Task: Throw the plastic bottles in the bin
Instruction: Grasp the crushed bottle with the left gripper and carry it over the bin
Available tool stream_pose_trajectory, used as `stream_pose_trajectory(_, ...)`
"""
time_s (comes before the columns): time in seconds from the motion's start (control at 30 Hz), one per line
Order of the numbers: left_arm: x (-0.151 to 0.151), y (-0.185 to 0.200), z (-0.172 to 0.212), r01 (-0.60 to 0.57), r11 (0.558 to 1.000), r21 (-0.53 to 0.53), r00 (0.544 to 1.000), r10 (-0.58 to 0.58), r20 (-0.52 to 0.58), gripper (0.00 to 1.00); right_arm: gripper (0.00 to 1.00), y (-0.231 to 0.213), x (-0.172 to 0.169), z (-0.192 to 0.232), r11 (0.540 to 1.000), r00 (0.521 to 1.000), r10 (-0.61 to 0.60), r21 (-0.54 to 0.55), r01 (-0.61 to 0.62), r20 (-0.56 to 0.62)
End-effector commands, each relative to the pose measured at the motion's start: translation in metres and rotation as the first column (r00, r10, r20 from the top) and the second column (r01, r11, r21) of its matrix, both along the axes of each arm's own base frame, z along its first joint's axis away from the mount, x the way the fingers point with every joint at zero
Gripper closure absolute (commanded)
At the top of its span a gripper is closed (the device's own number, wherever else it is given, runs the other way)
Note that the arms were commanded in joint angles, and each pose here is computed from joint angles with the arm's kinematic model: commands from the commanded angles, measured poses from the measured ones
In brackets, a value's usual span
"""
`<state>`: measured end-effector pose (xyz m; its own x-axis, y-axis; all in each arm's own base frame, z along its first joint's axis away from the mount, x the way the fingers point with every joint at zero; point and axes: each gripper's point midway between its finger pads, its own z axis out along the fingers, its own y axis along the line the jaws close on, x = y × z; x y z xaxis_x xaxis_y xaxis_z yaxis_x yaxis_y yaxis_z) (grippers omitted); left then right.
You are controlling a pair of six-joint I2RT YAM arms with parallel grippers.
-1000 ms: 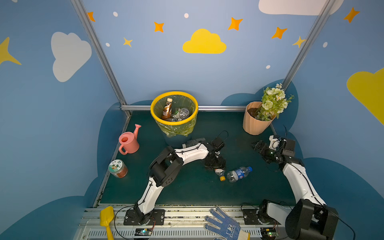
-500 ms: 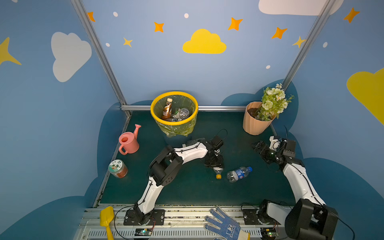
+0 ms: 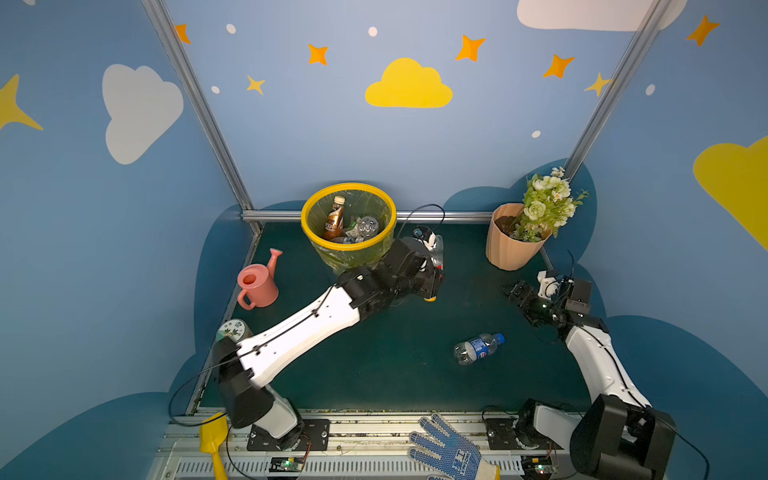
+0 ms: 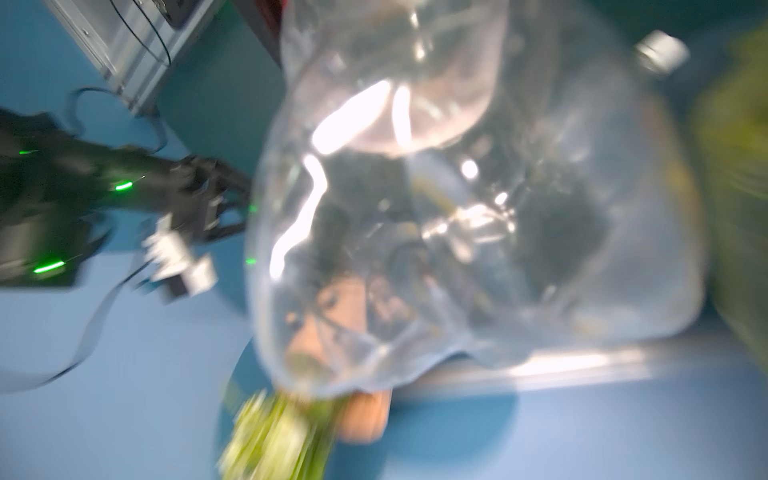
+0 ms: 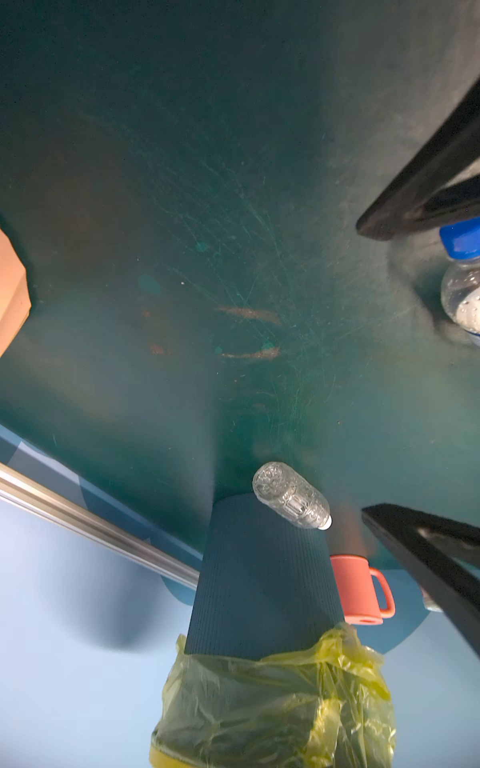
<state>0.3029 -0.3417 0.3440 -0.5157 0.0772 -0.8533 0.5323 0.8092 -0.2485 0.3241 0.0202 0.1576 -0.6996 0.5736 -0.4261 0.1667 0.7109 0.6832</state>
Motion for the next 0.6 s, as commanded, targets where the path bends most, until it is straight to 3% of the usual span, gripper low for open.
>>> stream_pose_trajectory(0.0,0.006,0.054,0.076,-0.163,0.986,0.031,0.922,0.141,0.359,0.51,0.03,0.008,0.008,0.011,0.999,0.998,0.032,0.02,-0.033,0.044)
stream_pose_trajectory(0.17,-0.027,0.113,0.16,-0.265,0.96,-0.087,0.696,0.253,0.672,0.56,0.04,0.028,0.011,0.021,0.994,0.991,0.108,-0.031,-0.105,0.085)
stream_pose_trajectory(0.3,-0.03,0.135,0.178,-0.336,0.939,-0.069,0.596,0.269,0.757,0.53,0.04,0.04,0.011,0.029,0.988,0.985,0.138,-0.078,-0.131,0.1)
stream_pose_trajectory(0.37,-0.016,0.147,0.179,-0.368,0.927,-0.076,0.59,0.296,0.751,0.52,0.04,0.044,0.009,0.033,0.986,0.984,0.149,-0.093,-0.139,0.103)
stream_pose_trajectory(0.43,0.009,0.162,0.173,-0.387,0.915,-0.113,0.613,0.347,0.71,0.52,0.04,0.047,0.006,0.036,0.984,0.982,0.156,-0.104,-0.146,0.105)
stream_pose_trajectory(0.5,0.045,0.18,0.15,-0.426,0.896,-0.122,0.665,0.402,0.63,0.51,0.04,0.047,0.002,0.037,0.983,0.982,0.156,-0.115,-0.144,0.105)
stream_pose_trajectory(0.57,0.084,0.202,0.112,-0.504,0.859,-0.09,0.721,0.476,0.504,0.43,0.04,0.045,-0.002,0.04,0.983,0.983,0.149,-0.127,-0.134,0.111)
